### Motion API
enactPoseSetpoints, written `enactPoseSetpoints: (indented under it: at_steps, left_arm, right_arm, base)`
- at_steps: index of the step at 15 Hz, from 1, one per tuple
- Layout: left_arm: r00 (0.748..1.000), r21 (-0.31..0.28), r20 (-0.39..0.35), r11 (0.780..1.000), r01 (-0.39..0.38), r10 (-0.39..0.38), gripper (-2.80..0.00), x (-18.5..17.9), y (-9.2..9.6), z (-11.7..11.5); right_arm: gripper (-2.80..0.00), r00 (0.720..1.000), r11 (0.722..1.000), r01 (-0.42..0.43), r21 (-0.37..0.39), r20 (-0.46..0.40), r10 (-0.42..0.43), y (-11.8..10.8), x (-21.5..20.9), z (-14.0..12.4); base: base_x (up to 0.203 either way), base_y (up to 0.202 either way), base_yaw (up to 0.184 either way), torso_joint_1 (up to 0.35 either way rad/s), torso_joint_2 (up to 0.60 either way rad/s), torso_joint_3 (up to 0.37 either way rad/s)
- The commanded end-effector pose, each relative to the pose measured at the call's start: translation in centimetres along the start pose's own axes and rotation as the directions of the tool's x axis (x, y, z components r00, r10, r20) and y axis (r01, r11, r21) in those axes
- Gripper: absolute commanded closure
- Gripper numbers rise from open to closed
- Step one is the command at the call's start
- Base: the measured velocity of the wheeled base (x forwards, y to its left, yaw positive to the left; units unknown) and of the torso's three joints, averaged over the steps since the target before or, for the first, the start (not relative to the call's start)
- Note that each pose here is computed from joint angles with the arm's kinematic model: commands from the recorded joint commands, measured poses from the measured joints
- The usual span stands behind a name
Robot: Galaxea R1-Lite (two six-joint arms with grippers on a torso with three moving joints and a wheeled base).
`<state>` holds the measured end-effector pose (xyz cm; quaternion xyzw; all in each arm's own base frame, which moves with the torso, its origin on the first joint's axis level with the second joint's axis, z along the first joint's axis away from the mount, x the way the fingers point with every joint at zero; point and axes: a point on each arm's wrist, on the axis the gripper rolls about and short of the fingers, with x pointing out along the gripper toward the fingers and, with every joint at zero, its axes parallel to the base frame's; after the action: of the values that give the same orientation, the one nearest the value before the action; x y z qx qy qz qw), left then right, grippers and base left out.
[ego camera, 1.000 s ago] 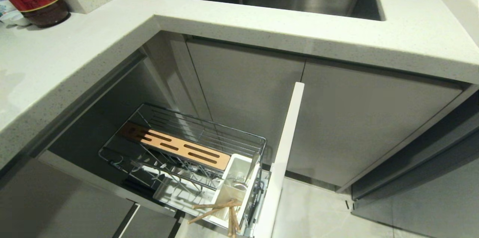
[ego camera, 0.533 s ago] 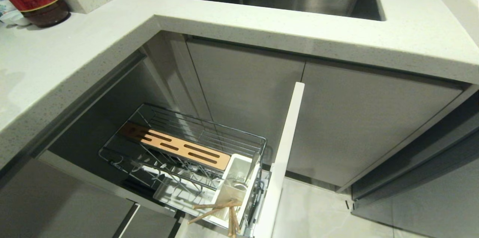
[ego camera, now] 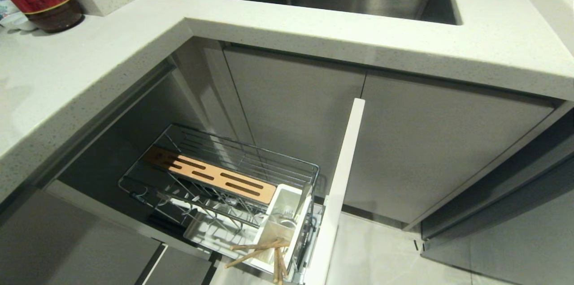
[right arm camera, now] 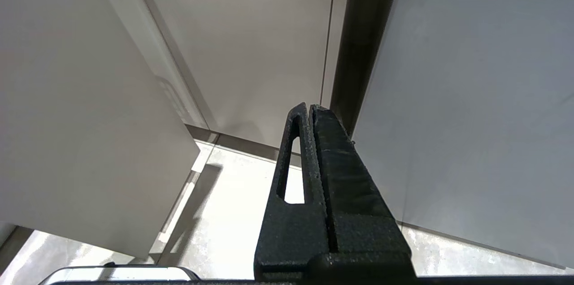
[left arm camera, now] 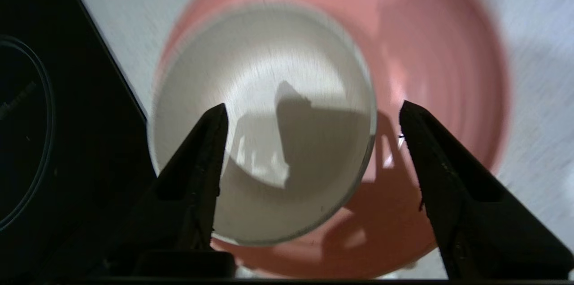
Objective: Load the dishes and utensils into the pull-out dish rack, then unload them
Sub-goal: Take the bowl out of the cupboard, then take the chopsticks out of the cupboard
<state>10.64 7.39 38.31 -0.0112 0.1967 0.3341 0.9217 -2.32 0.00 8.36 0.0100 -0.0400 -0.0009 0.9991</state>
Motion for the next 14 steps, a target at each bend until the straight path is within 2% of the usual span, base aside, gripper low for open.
enactPoseSetpoints:
  at_steps: [1,2,3,4,5,6,7,8,9,11,12,13,14]
  left_arm:
    - [0.983,-0.099,0.184,0.995,0.002,0.016,-2.80,-2.1,0.4,1.0]
    - [0.957,-0.143,0.289,0.989,0.023,0.020,-2.80,-2.7,0.4,1.6]
    - [0.921,-0.184,0.390,0.981,0.061,0.016,0.00,-3.3,0.4,2.1]
    - [0.871,-0.228,0.491,0.967,0.116,0.011,0.00,-4.0,0.4,2.7]
    - [0.811,-0.270,0.585,0.944,0.187,0.007,0.00,-4.9,0.4,3.2]
    - [0.756,-0.308,0.655,0.909,0.282,-0.012,0.00,-5.8,0.2,3.6]
    - [0.713,-0.340,0.699,0.852,0.398,-0.054,0.00,-6.8,0.0,3.7]
    - [0.672,-0.364,0.734,0.780,0.509,-0.096,0.00,-7.7,-0.2,3.9]
    - [0.645,-0.369,0.750,0.719,0.590,-0.145,0.00,-8.3,-0.5,4.0]
    - [0.612,-0.345,0.742,0.628,0.697,-0.271,0.00,-8.7,-1.4,3.8]
    - [0.606,-0.335,0.709,0.584,0.739,-0.361,0.00,-8.7,-2.1,3.5]
    - [0.603,-0.329,0.660,0.550,0.768,-0.448,0.00,-8.7,-2.9,3.1]
    - [0.589,-0.319,0.593,0.511,0.798,-0.550,0.00,-8.7,-3.8,2.5]
  right_arm:
    - [0.00,1.000,1.000,0.000,0.000,-0.026,0.000,0.0,0.2,-0.7]
    - [0.00,1.000,1.000,0.001,0.000,-0.027,-0.001,0.0,0.2,-0.8]
    - [0.00,1.000,1.000,0.001,0.000,-0.028,-0.001,0.0,0.2,-0.8]
    - [0.00,1.000,1.000,0.001,0.000,-0.026,-0.001,0.0,0.2,-0.7]
    - [0.00,1.000,1.000,0.000,0.000,-0.027,0.000,0.0,0.2,-0.8]
    - [0.00,1.000,1.000,0.001,0.000,-0.027,-0.001,0.0,0.2,-0.7]
    - [0.00,1.000,1.000,0.000,0.000,-0.027,0.000,0.0,0.2,-0.7]
    - [0.00,1.000,1.000,0.001,0.000,-0.026,-0.001,0.0,0.2,-0.7]
    - [0.00,1.000,1.000,0.001,0.000,-0.026,-0.001,0.0,0.2,-0.7]
    - [0.00,1.000,1.000,0.001,0.000,-0.027,-0.001,0.0,0.2,-0.7]
    - [0.00,1.000,1.000,0.001,0.000,-0.026,-0.001,0.0,0.2,-0.7]
    - [0.00,1.000,1.000,0.000,0.000,-0.026,0.000,0.0,0.2,-0.7]
    - [0.00,1.000,1.000,0.000,0.000,-0.028,0.000,0.0,0.2,-0.8]
  base:
    - [0.000,0.000,0.000,0.000,0.00,0.000]
    - [0.000,0.000,0.000,0.000,0.00,0.000]
    - [0.000,0.000,0.000,0.000,0.00,0.000]
    - [0.000,0.000,0.000,0.000,0.00,0.000]
    - [0.000,0.000,0.000,0.000,0.00,0.000]
    - [0.000,0.000,0.000,0.000,0.00,0.000]
    - [0.000,0.000,0.000,0.000,0.00,0.000]
    - [0.000,0.000,0.000,0.000,0.00,0.000]
    - [0.000,0.000,0.000,0.000,0.00,0.000]
    - [0.000,0.000,0.000,0.000,0.00,0.000]
    - [0.000,0.000,0.000,0.000,0.00,0.000]
    - [0.000,0.000,0.000,0.000,0.00,0.000]
    - [0.000,0.000,0.000,0.000,0.00,0.000]
